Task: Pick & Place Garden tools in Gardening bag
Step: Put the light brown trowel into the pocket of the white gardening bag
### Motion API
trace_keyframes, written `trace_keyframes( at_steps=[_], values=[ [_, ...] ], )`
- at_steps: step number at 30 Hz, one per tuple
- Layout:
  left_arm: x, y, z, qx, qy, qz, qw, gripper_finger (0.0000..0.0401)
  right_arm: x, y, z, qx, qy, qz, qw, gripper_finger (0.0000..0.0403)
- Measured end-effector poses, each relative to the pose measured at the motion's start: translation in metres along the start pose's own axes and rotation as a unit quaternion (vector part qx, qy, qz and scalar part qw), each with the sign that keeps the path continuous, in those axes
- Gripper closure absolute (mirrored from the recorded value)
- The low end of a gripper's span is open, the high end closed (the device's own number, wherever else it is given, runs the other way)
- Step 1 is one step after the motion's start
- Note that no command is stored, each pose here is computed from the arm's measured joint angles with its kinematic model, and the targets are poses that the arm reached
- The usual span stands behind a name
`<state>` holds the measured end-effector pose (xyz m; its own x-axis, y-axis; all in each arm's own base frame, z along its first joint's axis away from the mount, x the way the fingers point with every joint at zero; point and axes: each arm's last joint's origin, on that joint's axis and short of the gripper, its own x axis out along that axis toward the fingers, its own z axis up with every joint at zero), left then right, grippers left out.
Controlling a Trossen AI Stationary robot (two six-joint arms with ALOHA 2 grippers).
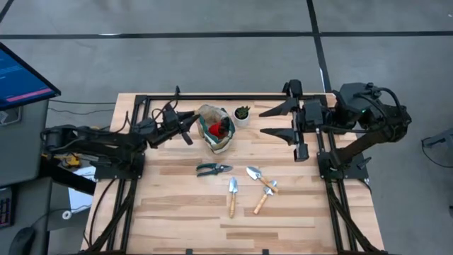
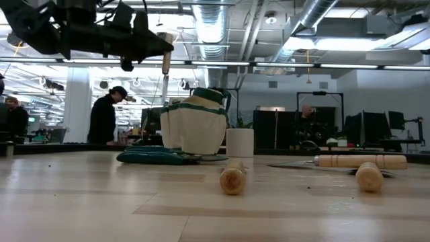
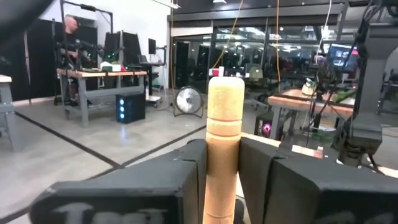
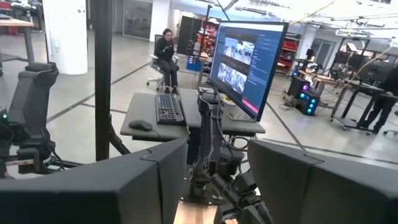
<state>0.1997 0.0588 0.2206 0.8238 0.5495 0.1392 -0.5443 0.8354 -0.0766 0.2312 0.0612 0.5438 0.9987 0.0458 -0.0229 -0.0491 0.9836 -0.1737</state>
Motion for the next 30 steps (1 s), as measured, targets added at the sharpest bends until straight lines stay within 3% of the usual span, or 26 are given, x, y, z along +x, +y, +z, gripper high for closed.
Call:
trace_keyframes(
  at_steps=[24, 30],
  values=[
    [0.020, 0.019, -0.026, 0.000, 0.034, -0.032, 0.999, 0.0355, 0.000, -0.002, 0.000, 0.036, 0.005, -0.032, 0.999, 0.0272],
    [0.013, 0.020, -0.034, -0.002, 0.024, -0.040, 0.999, 0.0355, 0.000, -0.003, 0.000, 0.037, 0.006, -0.041, 0.998, 0.0276]
  ],
)
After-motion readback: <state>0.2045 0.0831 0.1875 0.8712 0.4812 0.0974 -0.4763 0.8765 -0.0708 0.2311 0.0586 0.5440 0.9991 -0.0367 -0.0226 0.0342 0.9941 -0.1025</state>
